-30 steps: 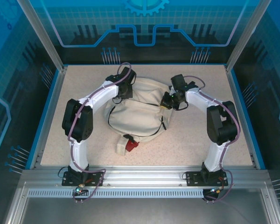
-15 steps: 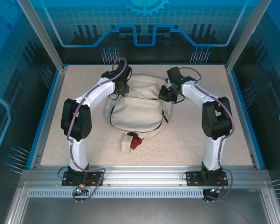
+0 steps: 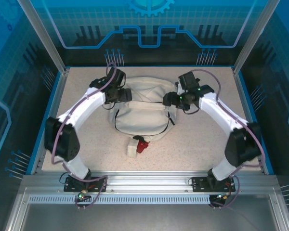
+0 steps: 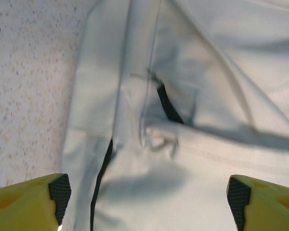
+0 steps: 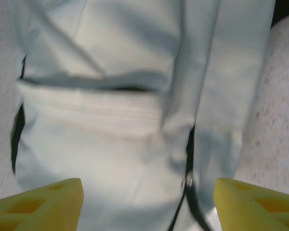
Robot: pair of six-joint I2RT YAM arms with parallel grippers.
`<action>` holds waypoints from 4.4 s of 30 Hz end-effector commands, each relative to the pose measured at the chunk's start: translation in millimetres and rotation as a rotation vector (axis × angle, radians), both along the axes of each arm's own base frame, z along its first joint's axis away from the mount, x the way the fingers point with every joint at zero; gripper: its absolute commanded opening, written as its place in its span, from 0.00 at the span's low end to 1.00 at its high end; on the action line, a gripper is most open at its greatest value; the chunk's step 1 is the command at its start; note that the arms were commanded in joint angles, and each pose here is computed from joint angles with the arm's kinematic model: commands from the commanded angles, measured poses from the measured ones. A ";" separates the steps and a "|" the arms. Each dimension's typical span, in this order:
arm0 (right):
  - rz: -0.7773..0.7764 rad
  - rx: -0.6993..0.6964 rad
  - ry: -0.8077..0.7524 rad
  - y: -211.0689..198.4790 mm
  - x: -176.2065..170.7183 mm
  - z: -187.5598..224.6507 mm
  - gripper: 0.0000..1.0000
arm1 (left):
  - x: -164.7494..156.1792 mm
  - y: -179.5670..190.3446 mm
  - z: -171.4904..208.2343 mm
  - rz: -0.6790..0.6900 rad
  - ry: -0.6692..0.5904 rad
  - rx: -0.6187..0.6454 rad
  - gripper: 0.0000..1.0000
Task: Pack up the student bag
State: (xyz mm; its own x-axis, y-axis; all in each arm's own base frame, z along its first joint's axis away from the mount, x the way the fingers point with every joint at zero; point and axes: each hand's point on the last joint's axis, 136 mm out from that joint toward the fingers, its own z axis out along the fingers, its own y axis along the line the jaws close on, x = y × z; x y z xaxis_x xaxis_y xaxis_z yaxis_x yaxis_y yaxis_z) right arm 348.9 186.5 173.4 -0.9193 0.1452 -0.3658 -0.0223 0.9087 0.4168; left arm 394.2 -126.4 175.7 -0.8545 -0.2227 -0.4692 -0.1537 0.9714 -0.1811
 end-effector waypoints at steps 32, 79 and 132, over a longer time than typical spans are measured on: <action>0.032 -0.223 0.172 142.6 -156.2 -136.3 0.65 | -96.9 30.8 -12.7 0.035 -0.038 -0.136 0.99; 0.491 -0.537 0.231 108.4 -185.5 -141.9 1.00 | -99.0 31.0 -9.7 0.034 -0.055 -0.152 0.99; 0.141 -0.351 0.305 6.6 -169.1 -130.3 1.00 | -98.9 0.3 -23.8 0.000 0.025 -0.318 0.99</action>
State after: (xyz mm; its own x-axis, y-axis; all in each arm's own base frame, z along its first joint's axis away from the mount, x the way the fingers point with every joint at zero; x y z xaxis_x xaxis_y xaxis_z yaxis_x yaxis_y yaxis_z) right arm 187.3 197.5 51.5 -0.9918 -0.0584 -0.1140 -0.0730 0.9890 0.1288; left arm 293.9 -124.5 154.8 -0.8612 -0.3423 -0.3756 -0.1517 0.8786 -0.4529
